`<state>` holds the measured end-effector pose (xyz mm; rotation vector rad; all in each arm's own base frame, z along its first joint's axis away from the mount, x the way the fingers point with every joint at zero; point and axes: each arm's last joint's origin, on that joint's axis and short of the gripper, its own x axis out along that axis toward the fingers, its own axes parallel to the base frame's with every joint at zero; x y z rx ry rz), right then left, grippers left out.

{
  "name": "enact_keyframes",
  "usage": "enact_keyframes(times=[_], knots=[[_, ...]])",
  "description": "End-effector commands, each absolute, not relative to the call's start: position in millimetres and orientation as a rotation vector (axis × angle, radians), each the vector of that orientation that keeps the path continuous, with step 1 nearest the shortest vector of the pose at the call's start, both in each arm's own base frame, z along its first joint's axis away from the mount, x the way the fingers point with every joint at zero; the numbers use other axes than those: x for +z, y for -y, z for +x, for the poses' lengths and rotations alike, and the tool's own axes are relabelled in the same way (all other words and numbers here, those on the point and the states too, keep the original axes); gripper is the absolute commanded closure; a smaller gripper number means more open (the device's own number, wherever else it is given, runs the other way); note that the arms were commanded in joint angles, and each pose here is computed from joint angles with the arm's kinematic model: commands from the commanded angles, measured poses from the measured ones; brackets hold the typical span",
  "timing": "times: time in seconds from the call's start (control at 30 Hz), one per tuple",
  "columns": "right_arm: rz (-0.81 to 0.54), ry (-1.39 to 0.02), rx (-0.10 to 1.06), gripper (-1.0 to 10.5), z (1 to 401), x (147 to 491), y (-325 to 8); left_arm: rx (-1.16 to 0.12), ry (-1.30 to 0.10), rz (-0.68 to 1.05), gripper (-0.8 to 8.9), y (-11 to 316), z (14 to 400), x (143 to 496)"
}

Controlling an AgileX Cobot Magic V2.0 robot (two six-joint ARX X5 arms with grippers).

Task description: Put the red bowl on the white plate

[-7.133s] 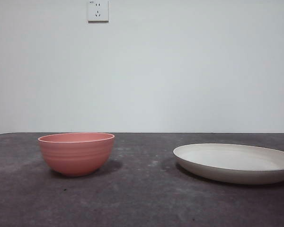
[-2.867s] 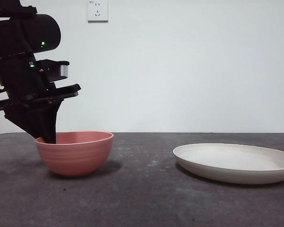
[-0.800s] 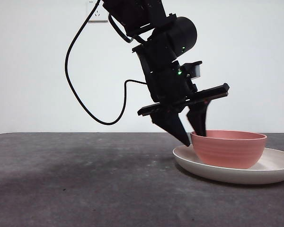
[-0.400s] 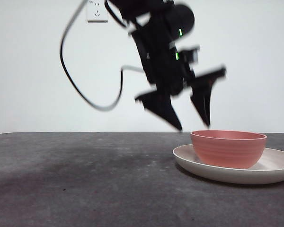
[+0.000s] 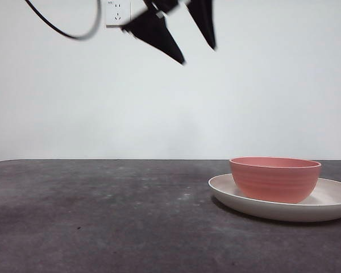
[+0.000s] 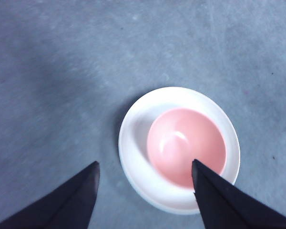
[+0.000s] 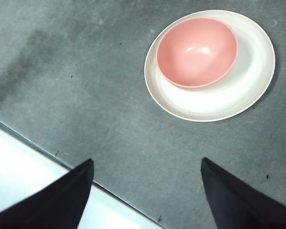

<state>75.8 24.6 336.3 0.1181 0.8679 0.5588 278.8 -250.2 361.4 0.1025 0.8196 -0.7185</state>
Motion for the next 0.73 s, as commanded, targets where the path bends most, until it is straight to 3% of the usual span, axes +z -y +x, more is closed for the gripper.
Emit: enact_keyframes(times=[0.03,0.33,0.73], knots=[[0.104,-0.840,0.540,5.9,76,342,-24,-0.727,-0.788,0.130,5.01,238,271,377],[0.095,-0.834,0.520,5.9,77,342,-24,-0.697,-0.741,0.112,5.01,187,236,379],[0.095,-0.835,0.520,5.9,77,342,-24,-0.849,-0.764,0.042,5.01,144,177,317]])
